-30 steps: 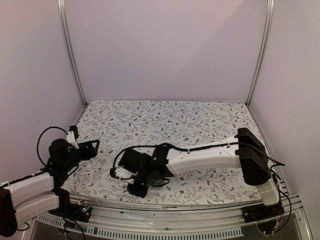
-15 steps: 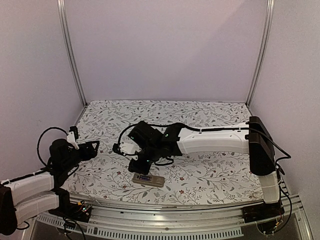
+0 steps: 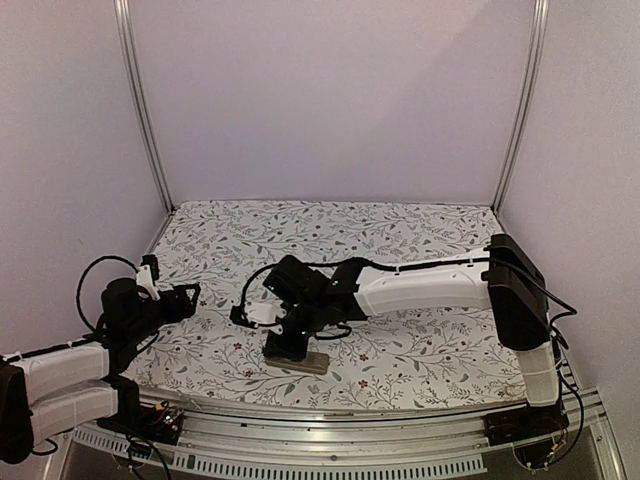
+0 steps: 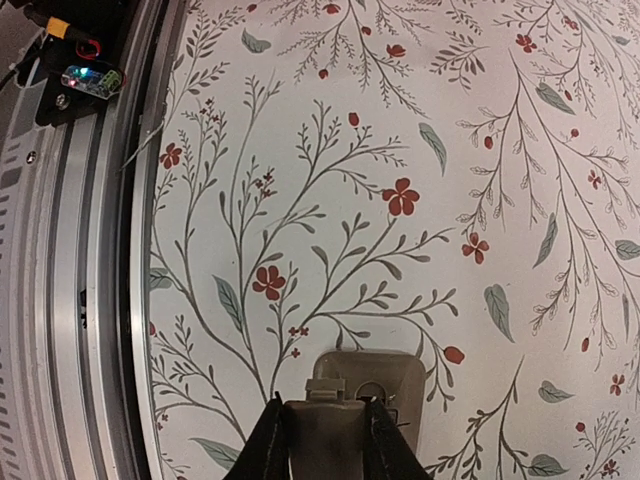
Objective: Load the batteries into the remote control
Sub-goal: Load the battery cover onto the remote control without the battery cover.
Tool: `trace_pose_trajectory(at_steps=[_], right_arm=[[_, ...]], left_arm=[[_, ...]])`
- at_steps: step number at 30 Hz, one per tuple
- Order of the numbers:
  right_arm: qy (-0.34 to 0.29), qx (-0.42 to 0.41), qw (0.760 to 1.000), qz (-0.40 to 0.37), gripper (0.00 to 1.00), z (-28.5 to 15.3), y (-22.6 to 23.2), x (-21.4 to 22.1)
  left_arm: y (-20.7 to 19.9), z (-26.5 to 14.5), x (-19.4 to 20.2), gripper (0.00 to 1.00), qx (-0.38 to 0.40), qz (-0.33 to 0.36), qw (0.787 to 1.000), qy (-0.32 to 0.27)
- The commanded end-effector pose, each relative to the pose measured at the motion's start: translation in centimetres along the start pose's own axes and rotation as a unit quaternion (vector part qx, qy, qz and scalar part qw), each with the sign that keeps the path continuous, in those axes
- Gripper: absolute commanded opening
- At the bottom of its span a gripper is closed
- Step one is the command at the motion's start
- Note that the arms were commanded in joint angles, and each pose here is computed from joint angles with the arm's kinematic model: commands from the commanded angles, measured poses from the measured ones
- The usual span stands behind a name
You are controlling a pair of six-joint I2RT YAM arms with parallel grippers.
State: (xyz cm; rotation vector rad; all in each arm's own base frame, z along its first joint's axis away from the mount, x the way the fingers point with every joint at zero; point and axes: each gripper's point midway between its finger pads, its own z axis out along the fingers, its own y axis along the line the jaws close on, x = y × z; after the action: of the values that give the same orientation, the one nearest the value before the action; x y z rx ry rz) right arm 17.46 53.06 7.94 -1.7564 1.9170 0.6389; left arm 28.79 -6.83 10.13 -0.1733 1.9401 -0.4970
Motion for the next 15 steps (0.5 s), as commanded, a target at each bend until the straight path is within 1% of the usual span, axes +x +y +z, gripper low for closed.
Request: trace_pose_trajectory(at_steps=[1, 5, 8, 15], right_arm=[[0.008, -0.011, 1.000, -0.009, 0.09, 1.4, -0.5, 1.5], [0.011, -0.007, 1.000, -0.002, 0.08, 1.6, -1.4, 2.0], [0.004, -0.013, 1.000, 0.008, 0.08, 1.8, -1.5, 2.1], [0.013, -0.016, 0.999, 0.024, 0.07, 2.5, -1.8, 3.3]], left_arm=[[0.2, 0.0, 0.2, 0.86, 0.001, -0.005, 1.000, 0.000], [0.2, 0.0, 0.2, 0.86, 0.001, -0.006, 1.000, 0.000], [0.2, 0.0, 0.2, 0.86, 0.001, -0.006, 1.000, 0.001], [0.2, 0.1, 0.4, 0.86, 0.001, -0.007, 1.000, 0.003]])
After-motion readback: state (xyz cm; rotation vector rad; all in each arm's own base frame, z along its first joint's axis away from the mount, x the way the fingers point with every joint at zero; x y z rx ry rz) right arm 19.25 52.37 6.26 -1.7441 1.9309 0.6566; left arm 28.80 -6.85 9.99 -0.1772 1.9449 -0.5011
